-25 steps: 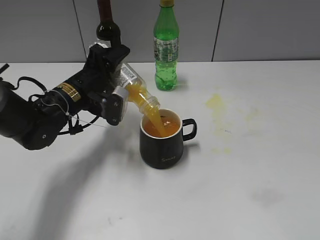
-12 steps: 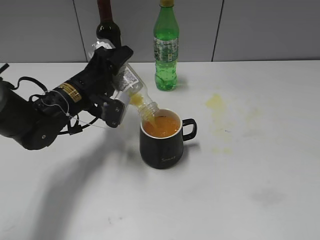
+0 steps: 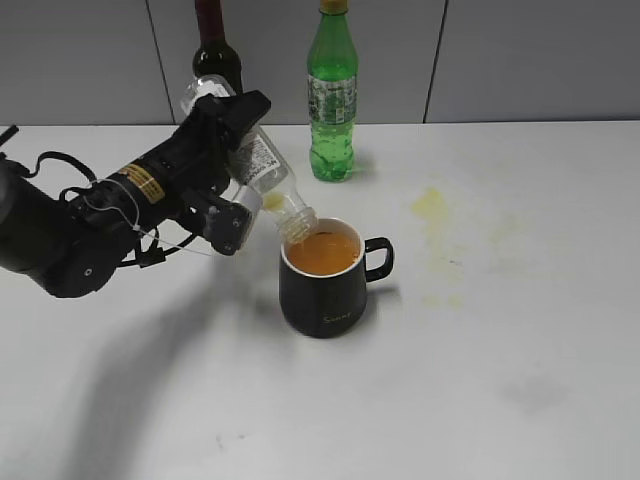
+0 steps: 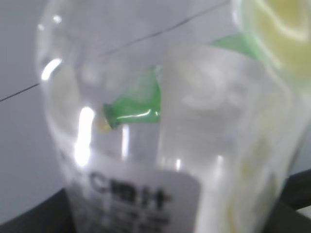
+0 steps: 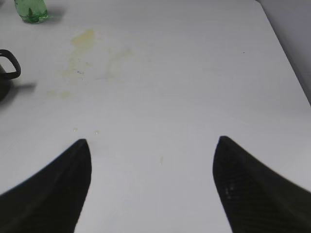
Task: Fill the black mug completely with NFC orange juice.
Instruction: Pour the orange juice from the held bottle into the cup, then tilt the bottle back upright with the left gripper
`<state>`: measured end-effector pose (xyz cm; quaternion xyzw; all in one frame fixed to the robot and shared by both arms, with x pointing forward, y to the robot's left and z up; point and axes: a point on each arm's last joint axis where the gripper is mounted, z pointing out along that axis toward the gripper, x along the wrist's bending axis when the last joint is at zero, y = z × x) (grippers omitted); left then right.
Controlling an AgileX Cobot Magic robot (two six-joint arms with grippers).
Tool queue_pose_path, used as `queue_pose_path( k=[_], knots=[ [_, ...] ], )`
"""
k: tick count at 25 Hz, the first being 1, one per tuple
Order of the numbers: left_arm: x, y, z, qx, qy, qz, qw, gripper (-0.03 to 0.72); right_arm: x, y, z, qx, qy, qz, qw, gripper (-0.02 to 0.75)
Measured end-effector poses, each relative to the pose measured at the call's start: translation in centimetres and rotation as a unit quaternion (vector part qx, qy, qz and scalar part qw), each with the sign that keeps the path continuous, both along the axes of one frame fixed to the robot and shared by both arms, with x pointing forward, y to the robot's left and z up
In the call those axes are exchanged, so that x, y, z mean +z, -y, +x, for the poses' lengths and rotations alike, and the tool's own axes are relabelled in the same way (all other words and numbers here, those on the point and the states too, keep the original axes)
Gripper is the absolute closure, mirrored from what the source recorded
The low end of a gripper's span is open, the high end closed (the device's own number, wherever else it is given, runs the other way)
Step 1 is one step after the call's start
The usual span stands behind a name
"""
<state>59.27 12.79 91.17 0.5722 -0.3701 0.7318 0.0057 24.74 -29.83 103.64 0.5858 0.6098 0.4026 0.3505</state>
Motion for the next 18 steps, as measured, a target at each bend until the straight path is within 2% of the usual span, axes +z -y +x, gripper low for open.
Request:
queue_pose_path(
  k=[11, 18],
  knots=[
    [0.03, 0.01, 0.01, 0.0, 0.001, 0.0, 1.0, 0.219, 0.0, 0.0, 0.0, 0.0, 0.0, 0.0, 1.0, 0.146],
    [0.18, 0.08, 0.15, -0.004, -0.021, -0.039, 0.999, 0.219, 0.0, 0.0, 0.0, 0.0, 0.0, 0.0, 1.0, 0.146]
  ],
)
